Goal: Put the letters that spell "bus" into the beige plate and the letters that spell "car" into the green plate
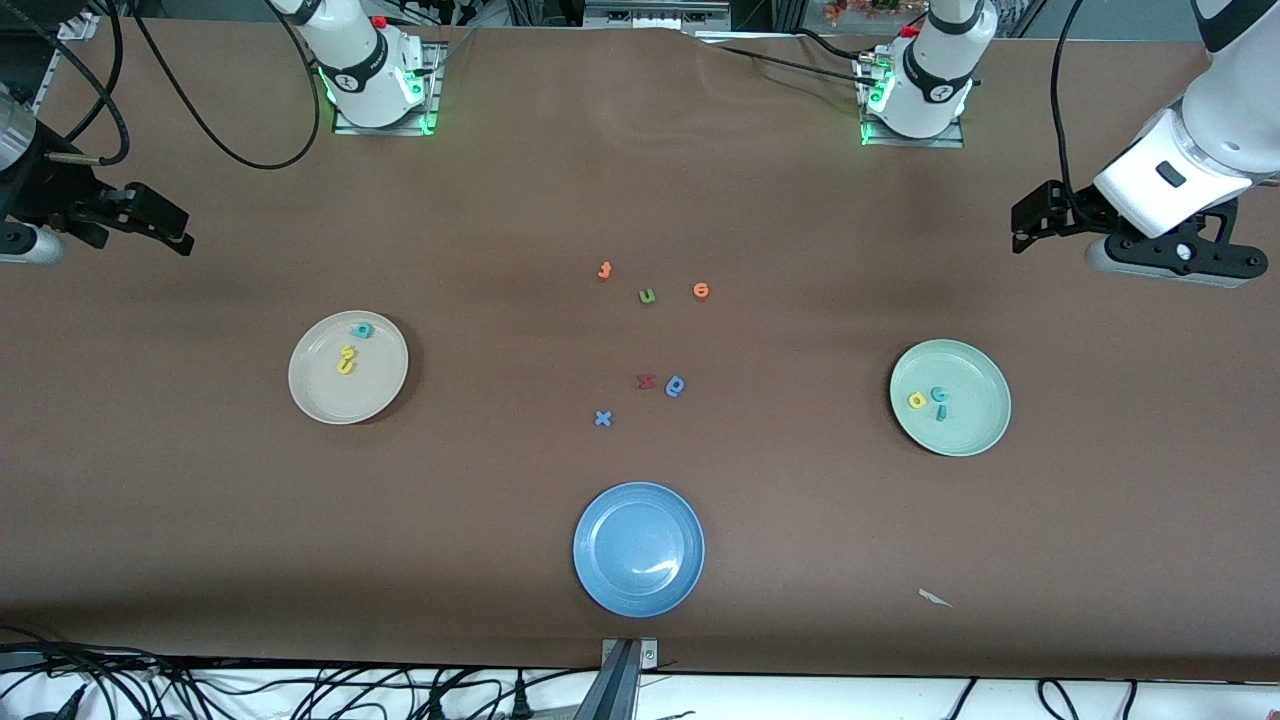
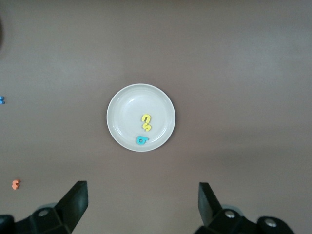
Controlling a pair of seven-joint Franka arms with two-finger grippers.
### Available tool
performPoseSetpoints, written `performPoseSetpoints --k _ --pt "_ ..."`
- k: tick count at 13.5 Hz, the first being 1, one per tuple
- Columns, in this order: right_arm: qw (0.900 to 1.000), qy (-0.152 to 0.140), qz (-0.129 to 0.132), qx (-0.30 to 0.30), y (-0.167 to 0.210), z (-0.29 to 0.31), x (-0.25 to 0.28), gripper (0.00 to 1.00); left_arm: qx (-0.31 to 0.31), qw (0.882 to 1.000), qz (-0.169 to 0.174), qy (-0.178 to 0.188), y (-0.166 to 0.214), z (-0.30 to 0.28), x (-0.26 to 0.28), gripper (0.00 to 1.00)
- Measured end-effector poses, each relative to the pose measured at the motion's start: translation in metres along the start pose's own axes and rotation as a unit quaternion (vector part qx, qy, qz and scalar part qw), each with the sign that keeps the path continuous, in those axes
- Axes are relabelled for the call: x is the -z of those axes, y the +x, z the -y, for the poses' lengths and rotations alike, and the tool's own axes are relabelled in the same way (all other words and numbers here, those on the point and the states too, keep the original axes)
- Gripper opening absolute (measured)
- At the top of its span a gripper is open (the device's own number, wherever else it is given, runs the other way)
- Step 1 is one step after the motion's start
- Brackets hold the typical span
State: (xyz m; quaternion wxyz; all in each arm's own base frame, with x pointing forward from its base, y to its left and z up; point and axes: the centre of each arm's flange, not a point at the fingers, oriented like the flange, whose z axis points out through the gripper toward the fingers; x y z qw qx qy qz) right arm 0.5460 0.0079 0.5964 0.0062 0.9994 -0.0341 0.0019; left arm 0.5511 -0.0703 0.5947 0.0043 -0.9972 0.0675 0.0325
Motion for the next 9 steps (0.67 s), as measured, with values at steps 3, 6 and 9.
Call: performPoseSetpoints --k 3,6,9 --pt "1.000 -0.001 0.008 0.004 -0.0012 -0.0001 -0.0020 1.00 0.000 1.000 0.000 0.000 0.0000 0.0000 0.0000 1.00" --pt "1.000 -0.001 0.009 0.004 -0.0012 0.0000 -0.0025 1.00 0.000 1.000 0.000 0.000 0.0000 0.0000 0.0000 1.00" --pt "1.000 -0.001 0.009 0.004 -0.0010 0.0000 -0.0029 1.00 0.000 1.000 0.000 0.000 0.0000 0.0000 0.0000 1.00"
